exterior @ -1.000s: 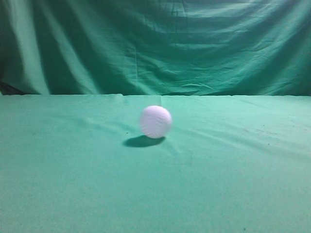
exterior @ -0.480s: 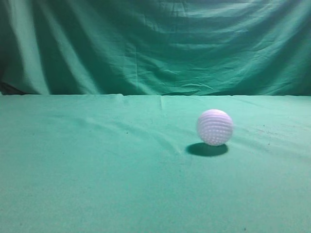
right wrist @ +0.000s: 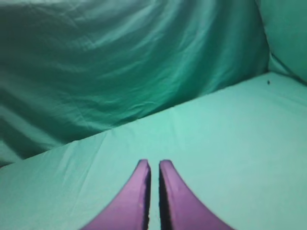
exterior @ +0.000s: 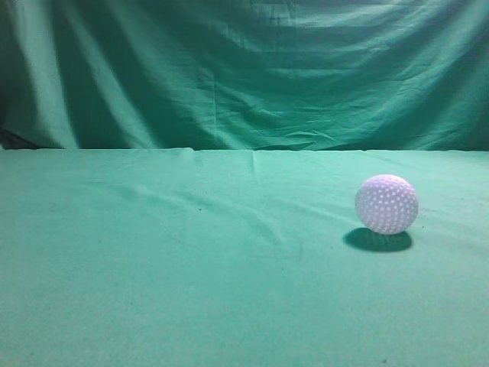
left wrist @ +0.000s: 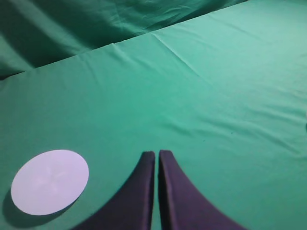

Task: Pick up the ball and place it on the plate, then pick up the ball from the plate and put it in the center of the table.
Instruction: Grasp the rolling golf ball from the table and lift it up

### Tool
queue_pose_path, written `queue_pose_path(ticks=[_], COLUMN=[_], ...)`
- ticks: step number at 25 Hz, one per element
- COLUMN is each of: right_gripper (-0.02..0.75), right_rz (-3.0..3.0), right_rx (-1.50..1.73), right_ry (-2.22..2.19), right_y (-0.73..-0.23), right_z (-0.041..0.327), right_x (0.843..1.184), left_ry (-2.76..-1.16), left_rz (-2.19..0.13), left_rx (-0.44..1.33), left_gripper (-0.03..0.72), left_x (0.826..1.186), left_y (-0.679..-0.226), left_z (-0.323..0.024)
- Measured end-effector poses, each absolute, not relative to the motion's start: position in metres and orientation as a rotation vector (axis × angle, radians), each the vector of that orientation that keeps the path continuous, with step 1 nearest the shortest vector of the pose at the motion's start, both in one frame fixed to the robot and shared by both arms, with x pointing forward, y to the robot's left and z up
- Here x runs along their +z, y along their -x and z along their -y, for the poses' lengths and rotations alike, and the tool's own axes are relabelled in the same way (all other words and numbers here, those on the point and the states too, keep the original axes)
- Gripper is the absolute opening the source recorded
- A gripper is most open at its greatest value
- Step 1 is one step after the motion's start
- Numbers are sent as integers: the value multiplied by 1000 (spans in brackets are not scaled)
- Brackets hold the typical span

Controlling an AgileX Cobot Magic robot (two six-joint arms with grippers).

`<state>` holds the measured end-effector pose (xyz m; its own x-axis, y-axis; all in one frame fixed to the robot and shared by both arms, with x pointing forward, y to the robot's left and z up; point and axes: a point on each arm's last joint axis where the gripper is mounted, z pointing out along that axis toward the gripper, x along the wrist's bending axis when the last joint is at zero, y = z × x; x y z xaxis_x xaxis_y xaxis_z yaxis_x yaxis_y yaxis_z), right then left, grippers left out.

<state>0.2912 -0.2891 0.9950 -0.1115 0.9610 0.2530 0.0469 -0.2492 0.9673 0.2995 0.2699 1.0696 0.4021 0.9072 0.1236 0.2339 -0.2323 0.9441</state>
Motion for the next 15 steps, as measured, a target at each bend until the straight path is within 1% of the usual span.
queue_pose_path(ticks=[5,7,12,15], right_gripper=[55,55,55,55], right_rz=[-1434,-1496,-1456,-1574], right_rx=[1262,1228,1260,1211], right_ry=[-1162,-1143,-1123,-1086], right_y=[-296,-300,-305,-304], right_z=[284,282,282,278], right_x=[1035,1042,1050,1047], left_ry=[-1743,-1734,-1736,-1762], left_rz=[-1009,-1010,-1008,-1002], left_rx=[946,958,983,1015], left_gripper=[0,0,0,0], left_x=[1057,1057,1057,1057], left_y=[-298,-299,-300,-300], left_z=[-274,-274,-276,-277])
